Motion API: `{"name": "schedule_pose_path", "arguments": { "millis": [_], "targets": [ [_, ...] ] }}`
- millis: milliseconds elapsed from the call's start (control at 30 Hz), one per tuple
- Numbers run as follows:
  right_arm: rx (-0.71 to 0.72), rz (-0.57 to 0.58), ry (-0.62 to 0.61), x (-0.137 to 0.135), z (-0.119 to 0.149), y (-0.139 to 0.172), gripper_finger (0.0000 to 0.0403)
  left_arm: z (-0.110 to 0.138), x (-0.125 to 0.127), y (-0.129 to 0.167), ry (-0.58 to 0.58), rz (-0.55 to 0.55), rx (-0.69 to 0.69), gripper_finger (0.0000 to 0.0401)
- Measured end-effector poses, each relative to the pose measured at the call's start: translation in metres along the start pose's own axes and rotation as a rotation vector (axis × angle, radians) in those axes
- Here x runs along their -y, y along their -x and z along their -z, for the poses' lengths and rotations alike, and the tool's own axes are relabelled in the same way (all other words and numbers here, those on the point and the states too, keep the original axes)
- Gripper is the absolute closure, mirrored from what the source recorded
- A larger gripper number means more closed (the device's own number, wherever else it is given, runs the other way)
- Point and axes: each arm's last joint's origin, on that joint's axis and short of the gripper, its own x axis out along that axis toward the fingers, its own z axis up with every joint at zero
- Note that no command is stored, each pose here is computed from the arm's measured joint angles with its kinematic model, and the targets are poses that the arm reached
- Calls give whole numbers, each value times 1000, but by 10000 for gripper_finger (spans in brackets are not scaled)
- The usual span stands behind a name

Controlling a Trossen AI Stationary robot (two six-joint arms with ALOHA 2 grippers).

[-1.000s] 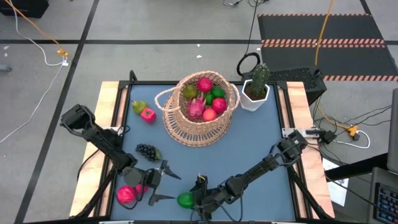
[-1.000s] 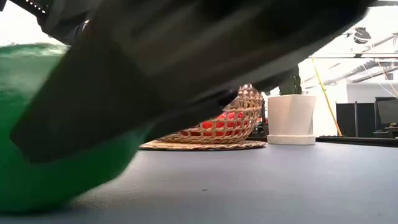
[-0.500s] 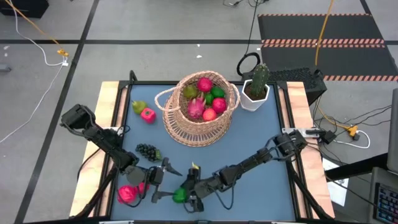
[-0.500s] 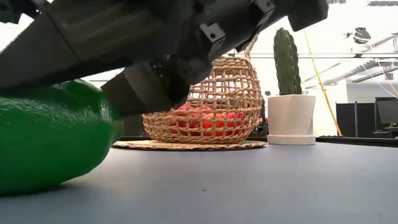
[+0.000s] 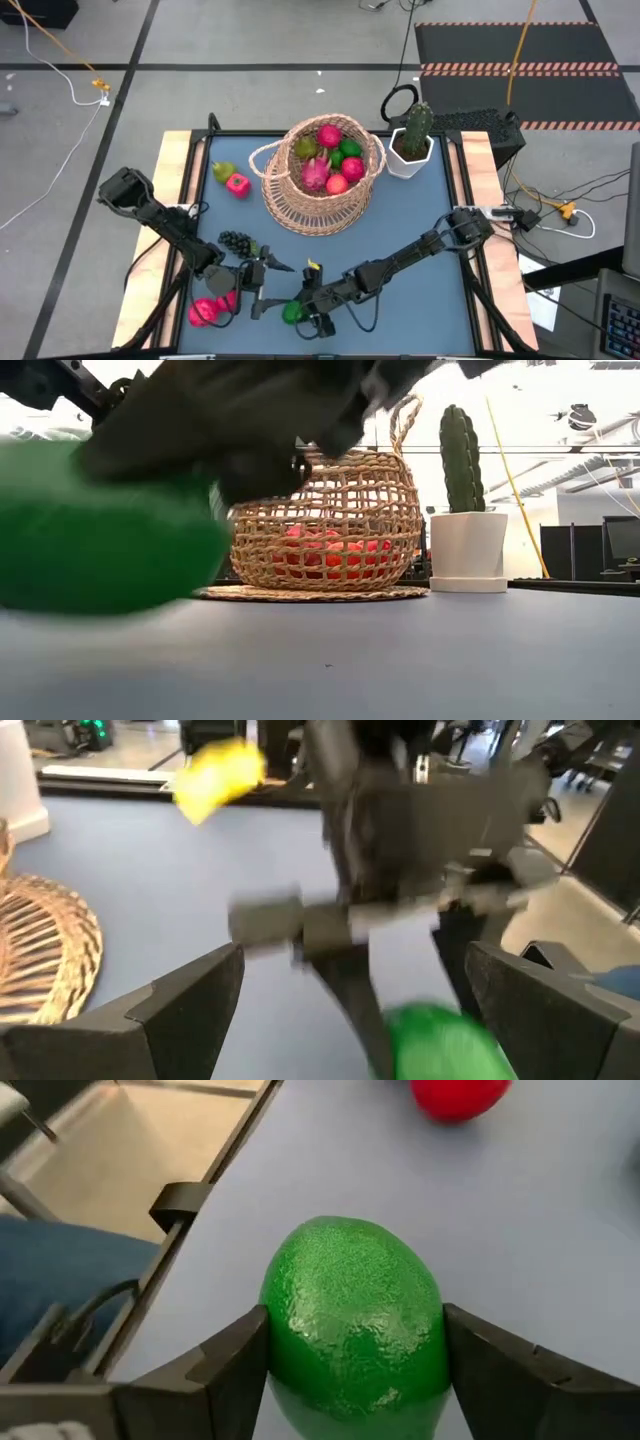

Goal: Build produce basket
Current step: Put the lime into the basket

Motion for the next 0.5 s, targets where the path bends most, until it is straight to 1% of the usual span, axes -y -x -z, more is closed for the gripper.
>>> {"name": "schedule_pose_path", "arguments": {
  "millis": [100, 167, 233, 300, 367, 433, 500],
  "targets": [
    [19, 64, 82, 3, -19, 25, 149, -3, -1, 3, 4, -11, -4, 20],
    [17, 150, 159, 7, -32, 46, 149, -5, -3, 6, 3, -33, -15, 20],
    [22, 248, 237, 13, -45, 69, 149, -8, -5, 9, 27, -60, -17, 20],
    [61, 386, 315, 22, -62, 94, 149, -9, -7, 13, 45, -97, -36, 20],
    [99, 559, 367, 35, -79, 121, 149, -7, -10, 17, 60, -138, -64, 20],
    [157, 724, 364, 54, -96, 142, 149, -5, -11, 18, 78, -186, -64, 20],
    [178, 850, 333, 80, -105, 156, 149, -3, -13, 19, 79, -234, -67, 20]
  ]
}}
